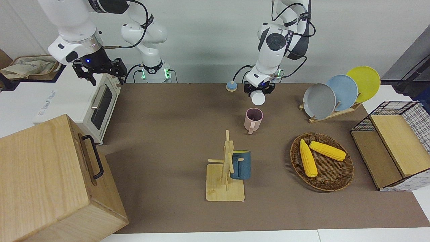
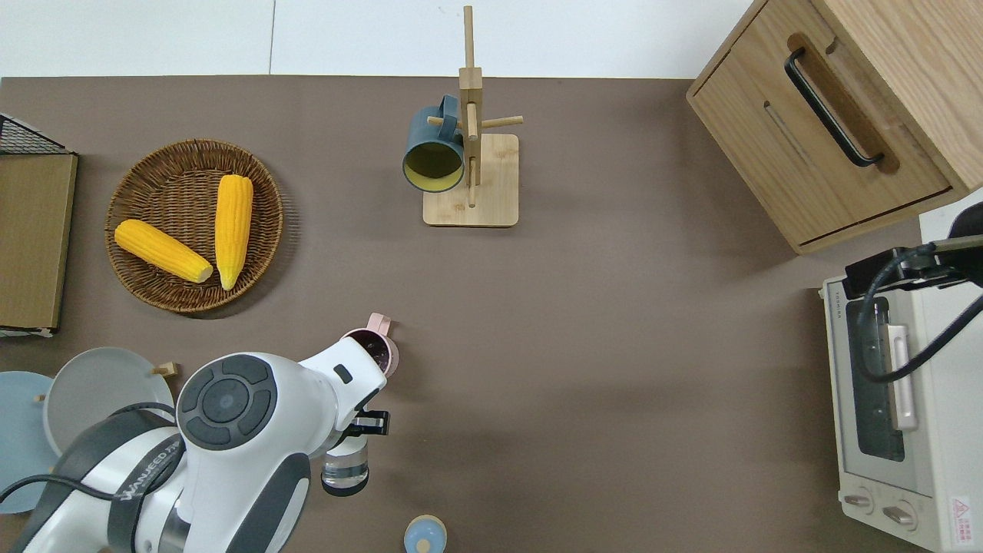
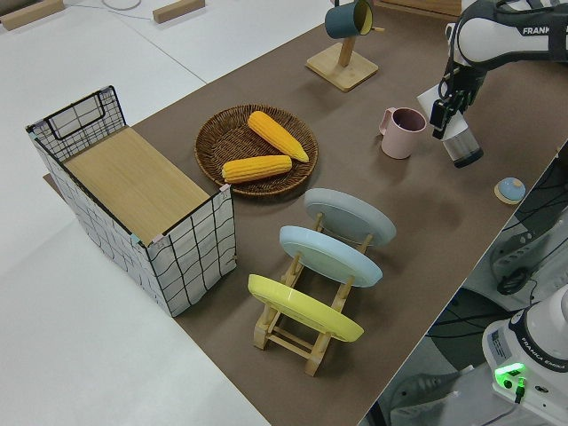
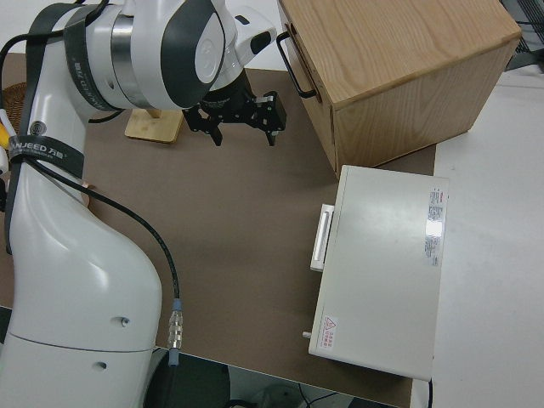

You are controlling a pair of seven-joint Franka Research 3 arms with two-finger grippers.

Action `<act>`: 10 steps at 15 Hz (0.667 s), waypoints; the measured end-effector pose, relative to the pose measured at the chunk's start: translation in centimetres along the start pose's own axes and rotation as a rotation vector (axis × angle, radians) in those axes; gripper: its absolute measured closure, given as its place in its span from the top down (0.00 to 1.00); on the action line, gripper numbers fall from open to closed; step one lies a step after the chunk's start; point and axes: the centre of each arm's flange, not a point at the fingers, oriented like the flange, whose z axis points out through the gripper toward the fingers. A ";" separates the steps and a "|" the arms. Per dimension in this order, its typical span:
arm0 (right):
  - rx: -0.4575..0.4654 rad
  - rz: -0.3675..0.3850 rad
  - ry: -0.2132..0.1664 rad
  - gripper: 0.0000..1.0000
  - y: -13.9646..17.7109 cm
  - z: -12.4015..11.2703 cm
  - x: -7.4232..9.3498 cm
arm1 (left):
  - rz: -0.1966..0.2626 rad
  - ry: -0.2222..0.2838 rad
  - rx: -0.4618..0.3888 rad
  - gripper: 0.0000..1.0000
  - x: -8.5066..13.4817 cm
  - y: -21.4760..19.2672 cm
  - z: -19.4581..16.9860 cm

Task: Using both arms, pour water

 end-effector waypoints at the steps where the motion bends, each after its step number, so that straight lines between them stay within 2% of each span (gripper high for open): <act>1: 0.000 0.000 0.000 1.00 0.0 0.0 0.0 | 0.000 -0.005 0.001 0.63 0.1 0.0 0.0; 5: 0.000 0.000 0.000 1.00 0.0 0.0 0.0 | 0.000 -0.017 0.003 0.63 0.3 0.1 -0.6; 10: 0.000 0.000 0.000 1.00 0.0 0.0 0.0 | 0.002 -0.060 0.013 0.63 0.6 0.3 -1.4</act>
